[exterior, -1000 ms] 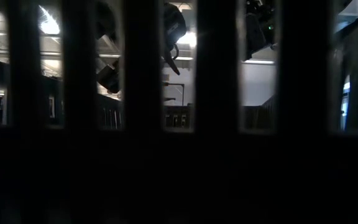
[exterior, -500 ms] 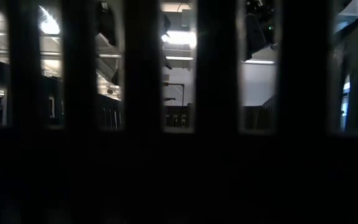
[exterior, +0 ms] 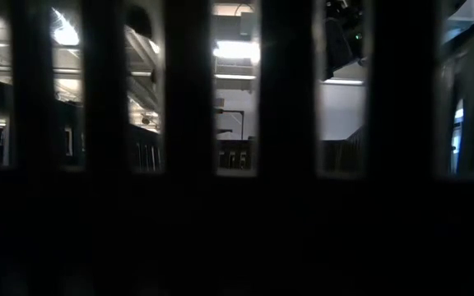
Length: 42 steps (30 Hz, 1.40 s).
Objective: Sort Halloween decoration
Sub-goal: Put the black spider toy into the top left black basket
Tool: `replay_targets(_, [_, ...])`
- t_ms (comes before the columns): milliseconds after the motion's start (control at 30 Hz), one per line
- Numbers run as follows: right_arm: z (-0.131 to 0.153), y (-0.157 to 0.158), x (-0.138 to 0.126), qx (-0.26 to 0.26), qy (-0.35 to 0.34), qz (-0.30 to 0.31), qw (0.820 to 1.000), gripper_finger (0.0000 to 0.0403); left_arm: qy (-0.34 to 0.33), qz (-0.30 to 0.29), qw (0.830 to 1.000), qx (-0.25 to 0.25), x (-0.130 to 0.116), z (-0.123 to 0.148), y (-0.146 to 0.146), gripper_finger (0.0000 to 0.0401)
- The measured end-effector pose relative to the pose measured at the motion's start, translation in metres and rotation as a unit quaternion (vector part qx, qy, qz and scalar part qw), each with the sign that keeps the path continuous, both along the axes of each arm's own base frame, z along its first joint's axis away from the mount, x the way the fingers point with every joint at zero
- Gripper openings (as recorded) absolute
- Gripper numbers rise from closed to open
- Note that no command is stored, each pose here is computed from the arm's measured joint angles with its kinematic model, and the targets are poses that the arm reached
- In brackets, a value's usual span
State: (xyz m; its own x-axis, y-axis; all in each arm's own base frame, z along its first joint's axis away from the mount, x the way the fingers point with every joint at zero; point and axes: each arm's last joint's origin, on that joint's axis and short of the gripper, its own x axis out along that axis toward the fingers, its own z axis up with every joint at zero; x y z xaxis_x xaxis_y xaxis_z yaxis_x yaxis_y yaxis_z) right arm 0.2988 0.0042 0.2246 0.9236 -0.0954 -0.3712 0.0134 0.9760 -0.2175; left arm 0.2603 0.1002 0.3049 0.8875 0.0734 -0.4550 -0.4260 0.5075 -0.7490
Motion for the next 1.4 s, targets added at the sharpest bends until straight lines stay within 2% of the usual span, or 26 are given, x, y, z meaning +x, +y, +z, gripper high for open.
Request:
replay_targets(367, [0.001, 0.0, 0.0, 0.0, -0.007, 0.0, 1.0, 0.0149, -0.032, -0.001, 0.999, 0.015, -0.021, 0.022, -0.009, 0.0179])
replay_targets(500, [0.001, 0.0, 0.0, 0.0, -0.006, 0.0, 1.0, 0.0149, -0.038, -0.013, 0.998, 0.043, -0.024, 0.026, -0.011, 0.0179])
replay_targets(667, [0.009, 0.0, 0.003, 0.001, -0.048, 0.0, 0.999, 0.0149, -0.035, -0.028, 0.996, 0.076, -0.024, 0.026, -0.011, 0.0179])
replay_targets(967, [0.016, 0.001, 0.005, 0.007, -0.088, 0.016, 0.996, 0.0149, -0.034, -0.022, 0.996, 0.08, -0.024, 0.027, -0.01, 0.0179])
replay_targets(1200, [0.021, 0.001, 0.006, 0.038, -0.117, 0.004, 0.992, 0.0149, -0.03, -0.057, 0.988, 0.141, -0.024, 0.027, -0.011, 0.0179])
replay_targets(1400, [0.037, 0.004, 0.0, 0.052, -0.155, 0.056, 0.985, 0.0149, -0.029, -0.061, 0.987, 0.146, -0.025, 0.027, -0.011, 0.0179])
